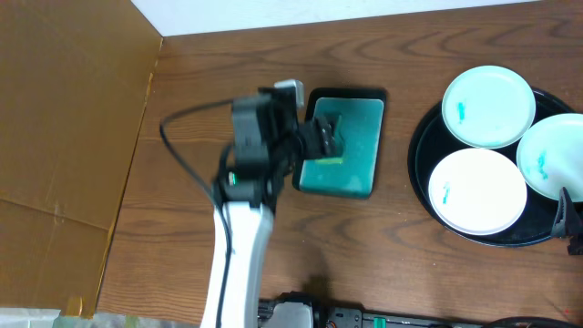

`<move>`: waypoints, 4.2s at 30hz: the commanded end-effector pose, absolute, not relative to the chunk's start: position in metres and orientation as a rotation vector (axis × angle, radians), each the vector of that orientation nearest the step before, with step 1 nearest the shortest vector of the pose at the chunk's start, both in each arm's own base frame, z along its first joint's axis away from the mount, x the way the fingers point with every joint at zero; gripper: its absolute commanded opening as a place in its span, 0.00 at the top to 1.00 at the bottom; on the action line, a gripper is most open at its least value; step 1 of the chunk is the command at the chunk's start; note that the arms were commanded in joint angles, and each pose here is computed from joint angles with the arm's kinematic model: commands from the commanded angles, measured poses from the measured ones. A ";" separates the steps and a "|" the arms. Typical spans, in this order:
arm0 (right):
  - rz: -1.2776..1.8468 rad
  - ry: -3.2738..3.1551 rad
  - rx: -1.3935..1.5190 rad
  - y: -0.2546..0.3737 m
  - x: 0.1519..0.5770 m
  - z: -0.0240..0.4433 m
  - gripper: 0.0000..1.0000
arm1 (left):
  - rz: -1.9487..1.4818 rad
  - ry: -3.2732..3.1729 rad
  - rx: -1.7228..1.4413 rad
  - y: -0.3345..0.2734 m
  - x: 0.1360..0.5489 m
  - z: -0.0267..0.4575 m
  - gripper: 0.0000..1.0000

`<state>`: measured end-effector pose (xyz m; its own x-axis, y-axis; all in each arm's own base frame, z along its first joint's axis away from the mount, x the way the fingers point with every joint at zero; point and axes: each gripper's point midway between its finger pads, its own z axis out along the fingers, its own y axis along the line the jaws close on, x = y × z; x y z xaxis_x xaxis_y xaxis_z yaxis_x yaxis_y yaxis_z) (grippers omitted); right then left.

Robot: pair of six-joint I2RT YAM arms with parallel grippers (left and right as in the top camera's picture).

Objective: Clean dirty plates on tray and stack at the side
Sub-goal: 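Raise the left arm and move its gripper over the green sponge, then lower the left gripper into the basin and grasp the green sponge, then lift the sponge with the left gripper and carry it to the front plate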

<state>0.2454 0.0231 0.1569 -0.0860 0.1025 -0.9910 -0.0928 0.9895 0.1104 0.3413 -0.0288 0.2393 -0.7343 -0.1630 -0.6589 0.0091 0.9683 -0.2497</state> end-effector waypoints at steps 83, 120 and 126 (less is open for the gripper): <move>0.148 1.649 0.002 0.021 0.245 0.156 0.01 | -0.039 2.792 -0.494 -0.013 0.434 0.066 0.93; 0.148 1.649 0.002 0.021 0.245 0.156 0.01 | -0.273 2.599 -0.345 -0.050 0.401 0.177 0.93; 0.148 1.649 0.002 0.021 0.245 0.156 0.01 | -0.094 2.733 -0.400 -0.035 0.396 0.099 0.93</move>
